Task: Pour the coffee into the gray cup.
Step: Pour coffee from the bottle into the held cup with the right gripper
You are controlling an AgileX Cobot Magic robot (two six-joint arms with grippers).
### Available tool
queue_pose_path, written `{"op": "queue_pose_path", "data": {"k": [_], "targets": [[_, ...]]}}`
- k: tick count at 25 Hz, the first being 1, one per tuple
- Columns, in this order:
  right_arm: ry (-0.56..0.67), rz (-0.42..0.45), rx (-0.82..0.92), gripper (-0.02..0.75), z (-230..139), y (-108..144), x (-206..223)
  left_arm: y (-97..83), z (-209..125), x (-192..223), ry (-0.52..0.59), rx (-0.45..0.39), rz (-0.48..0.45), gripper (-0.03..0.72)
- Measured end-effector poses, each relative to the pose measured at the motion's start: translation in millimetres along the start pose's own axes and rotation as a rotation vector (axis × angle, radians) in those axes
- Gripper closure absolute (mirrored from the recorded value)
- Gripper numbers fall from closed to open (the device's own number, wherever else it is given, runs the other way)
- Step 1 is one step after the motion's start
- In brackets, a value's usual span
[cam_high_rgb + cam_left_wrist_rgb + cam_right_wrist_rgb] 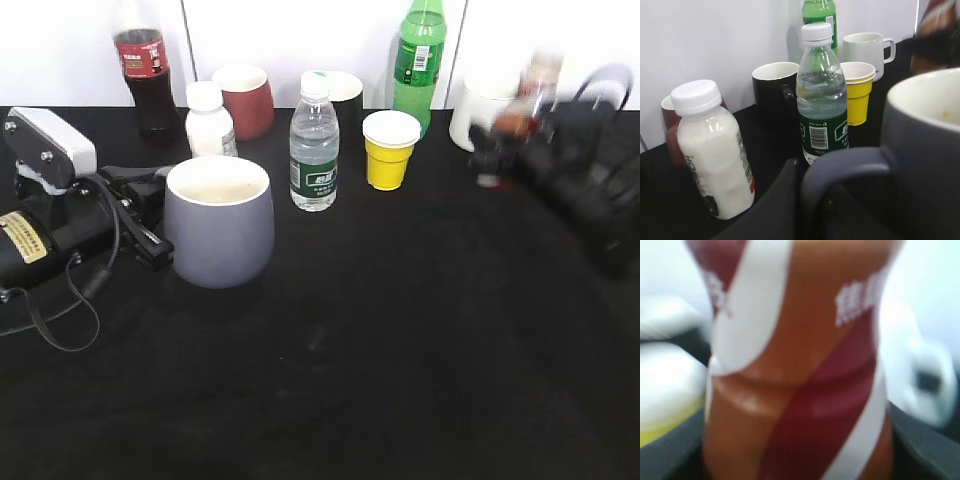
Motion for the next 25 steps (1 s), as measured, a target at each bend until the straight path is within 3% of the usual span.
{"op": "queue_pose_path", "data": {"k": [3,6,11,13,17,25], "targets": [[-0.121,0.174,-0.122,0.233,69,23,-11,0.0,0,0,0.000,0.000,0.000,0.644],[-0.159,0.295,-0.197,0.233,116,66,-23,0.0,0,0,0.000,0.000,0.000,0.644],[-0.167,0.506,-0.363,0.233,123,158,-40,-6.2,-1,0,0.007,0.019,-0.044,0.644],[-0.181,0.555,-0.463,0.233,121,180,-47,-11.2,-2,0,0.013,0.035,-0.080,0.643],[-0.225,0.626,-0.673,0.233,116,197,-55,-25.5,-4,-1,0.027,0.073,-0.172,0.643],[-0.354,0.585,-1.095,0.233,114,197,-55,-24.8,0,2,0.013,0.076,-0.179,0.643]]}}
Point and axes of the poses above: a point on each arm's last joint axis where the gripper is mounted, x pointing out along that axis toward the gripper, y along the wrist's bending axis when the last joint is at zero, z = x × y, the point moved 5 cm from there along x, pointing out along that axis toward the gripper, and after that the axes turned 9 degrees about -x, right-handed, at the moved point
